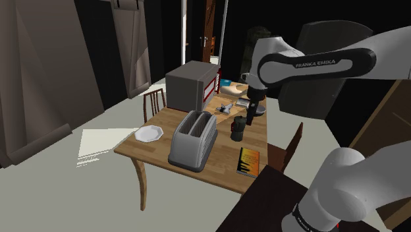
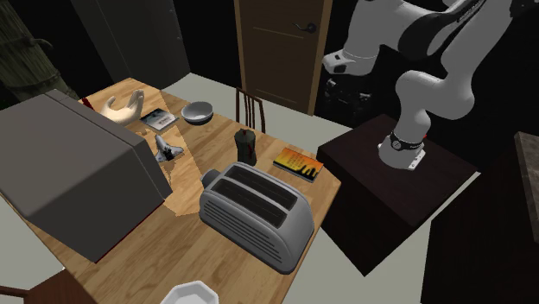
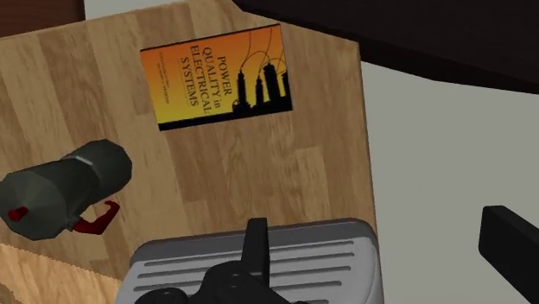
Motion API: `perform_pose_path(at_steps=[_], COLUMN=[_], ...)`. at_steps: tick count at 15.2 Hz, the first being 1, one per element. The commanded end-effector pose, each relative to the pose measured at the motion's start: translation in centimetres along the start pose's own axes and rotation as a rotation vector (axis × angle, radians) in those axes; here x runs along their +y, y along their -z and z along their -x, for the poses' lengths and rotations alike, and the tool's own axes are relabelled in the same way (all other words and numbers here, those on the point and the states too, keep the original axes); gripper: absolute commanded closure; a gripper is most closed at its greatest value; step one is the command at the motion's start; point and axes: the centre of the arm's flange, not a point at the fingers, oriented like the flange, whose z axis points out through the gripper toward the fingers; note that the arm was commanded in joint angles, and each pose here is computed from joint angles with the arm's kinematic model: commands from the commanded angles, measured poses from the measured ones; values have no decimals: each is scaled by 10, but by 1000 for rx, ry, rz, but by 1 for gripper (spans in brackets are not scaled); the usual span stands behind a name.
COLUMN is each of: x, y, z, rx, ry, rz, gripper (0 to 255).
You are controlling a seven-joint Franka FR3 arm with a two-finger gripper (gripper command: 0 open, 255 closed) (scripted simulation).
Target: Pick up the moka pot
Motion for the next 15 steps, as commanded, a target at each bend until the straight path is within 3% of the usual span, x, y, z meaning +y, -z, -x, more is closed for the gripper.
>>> perform_pose_path(at_steps=[1,15], x=[17,140], y=[-16,-127], z=[-3,-41], rx=[-16,-130], ry=[68,504], rz=[19,141], gripper=[0,0])
